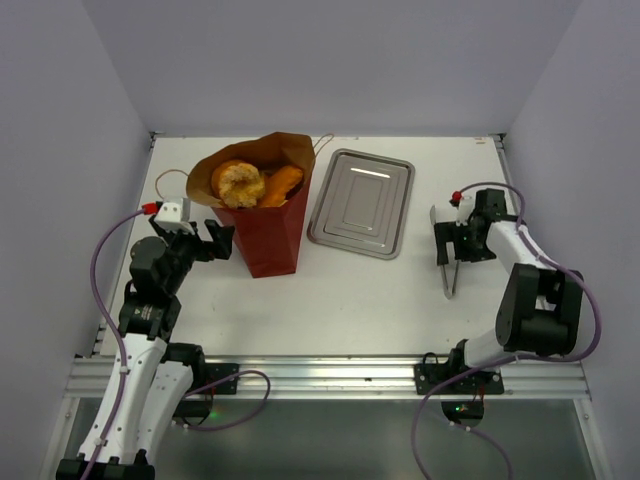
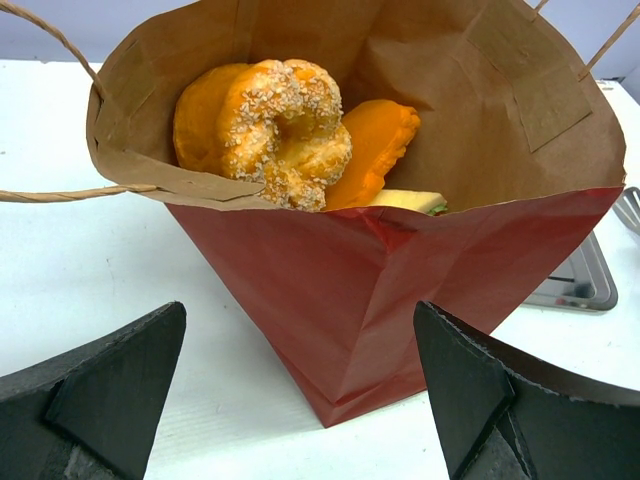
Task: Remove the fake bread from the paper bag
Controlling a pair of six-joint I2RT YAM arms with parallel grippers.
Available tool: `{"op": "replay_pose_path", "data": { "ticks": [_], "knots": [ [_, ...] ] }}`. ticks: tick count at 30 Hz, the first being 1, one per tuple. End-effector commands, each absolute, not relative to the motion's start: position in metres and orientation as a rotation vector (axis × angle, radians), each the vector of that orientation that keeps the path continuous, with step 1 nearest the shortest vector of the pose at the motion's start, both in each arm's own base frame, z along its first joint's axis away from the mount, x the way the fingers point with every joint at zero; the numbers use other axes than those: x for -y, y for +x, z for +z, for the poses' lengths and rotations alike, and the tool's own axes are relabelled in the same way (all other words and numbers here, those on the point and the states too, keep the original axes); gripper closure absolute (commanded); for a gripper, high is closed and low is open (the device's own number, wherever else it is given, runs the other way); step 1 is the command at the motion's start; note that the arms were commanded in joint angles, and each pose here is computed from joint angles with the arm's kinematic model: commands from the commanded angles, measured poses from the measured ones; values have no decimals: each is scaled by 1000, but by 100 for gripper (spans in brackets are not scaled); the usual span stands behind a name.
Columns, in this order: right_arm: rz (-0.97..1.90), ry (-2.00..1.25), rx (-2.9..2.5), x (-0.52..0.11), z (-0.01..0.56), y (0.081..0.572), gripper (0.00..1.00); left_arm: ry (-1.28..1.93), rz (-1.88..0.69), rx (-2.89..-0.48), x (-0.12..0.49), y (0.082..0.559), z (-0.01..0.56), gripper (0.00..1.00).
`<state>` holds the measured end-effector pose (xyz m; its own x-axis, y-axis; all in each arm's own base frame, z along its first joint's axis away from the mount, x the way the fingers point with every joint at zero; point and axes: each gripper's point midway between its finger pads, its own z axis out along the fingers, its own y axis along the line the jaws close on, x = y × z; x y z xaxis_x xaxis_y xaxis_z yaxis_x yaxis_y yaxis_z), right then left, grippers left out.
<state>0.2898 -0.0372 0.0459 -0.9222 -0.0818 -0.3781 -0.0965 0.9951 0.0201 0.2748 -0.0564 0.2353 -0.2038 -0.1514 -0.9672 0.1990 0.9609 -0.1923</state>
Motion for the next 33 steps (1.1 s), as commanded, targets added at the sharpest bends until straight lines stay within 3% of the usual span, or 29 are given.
{"op": "replay_pose_path", "data": {
  "ticks": [1,8,14,17,24,26,30,33],
  "knots": [
    [13,-91,-2690,36,45,313,1,81,-315,-1655,60,276,264,0],
    [1,7,-2724,41,29,330,4,86,-317,-1651,61,276,265,1],
    [18,24,-2754,40,15,338,11,89,-315,-1646,61,275,266,0],
    [25,22,-2775,39,9,337,20,89,-314,-1646,61,275,267,0],
    [69,-1,-2792,33,9,333,55,97,-321,-1649,63,275,265,1],
    [61,-18,-2761,35,19,335,70,107,-331,-1644,65,274,267,0],
    [27,-78,-2677,38,46,340,91,128,-359,-1635,70,272,270,1],
    [33,-185,-2571,34,80,344,100,136,-396,-1633,76,270,272,0]
  ]
}}
